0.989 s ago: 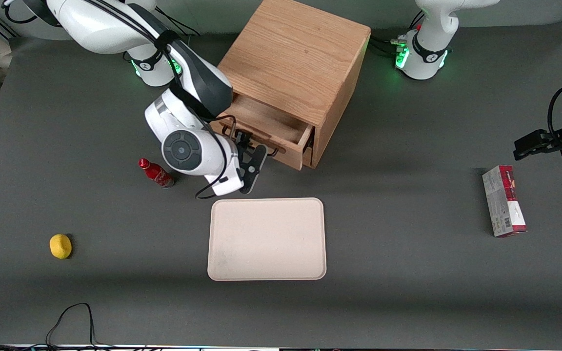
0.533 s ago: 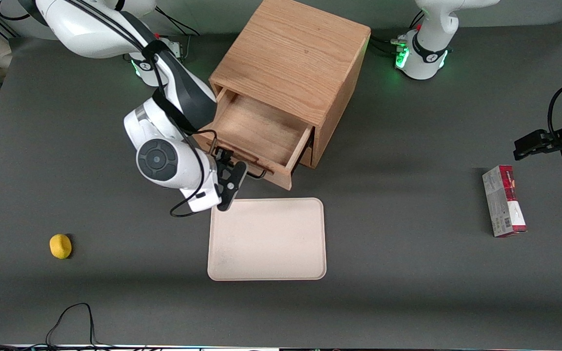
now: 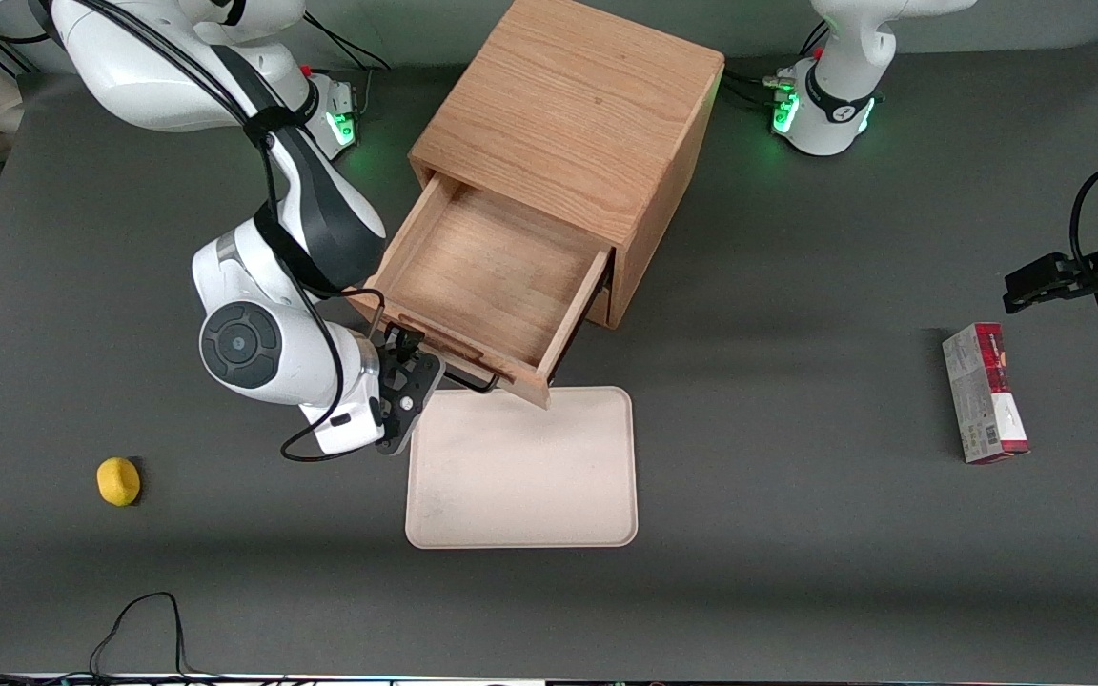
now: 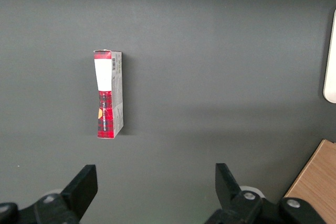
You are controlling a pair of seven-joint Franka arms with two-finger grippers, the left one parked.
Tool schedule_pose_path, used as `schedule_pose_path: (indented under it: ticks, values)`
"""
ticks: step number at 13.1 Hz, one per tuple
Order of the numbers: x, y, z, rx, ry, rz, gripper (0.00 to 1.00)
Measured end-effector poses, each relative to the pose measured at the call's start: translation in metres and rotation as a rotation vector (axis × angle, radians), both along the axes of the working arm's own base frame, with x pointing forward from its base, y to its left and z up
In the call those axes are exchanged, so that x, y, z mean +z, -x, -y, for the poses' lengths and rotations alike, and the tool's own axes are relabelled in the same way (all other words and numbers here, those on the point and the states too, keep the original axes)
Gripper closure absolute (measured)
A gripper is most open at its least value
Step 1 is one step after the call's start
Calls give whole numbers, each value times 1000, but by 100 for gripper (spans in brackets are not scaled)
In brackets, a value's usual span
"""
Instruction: Open upper drawer
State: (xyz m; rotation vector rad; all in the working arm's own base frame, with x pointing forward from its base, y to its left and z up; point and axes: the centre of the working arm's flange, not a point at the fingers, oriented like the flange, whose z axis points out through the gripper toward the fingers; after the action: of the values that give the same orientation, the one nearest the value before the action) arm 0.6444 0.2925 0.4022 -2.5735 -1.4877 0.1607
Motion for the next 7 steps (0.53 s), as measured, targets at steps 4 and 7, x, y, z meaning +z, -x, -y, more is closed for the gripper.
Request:
schedule_pose_path:
  ticks: [4,7]
  values:
    - [38,-23,22,-48,-9,89,0]
    - [71,-31,31,-67,-27,150,0]
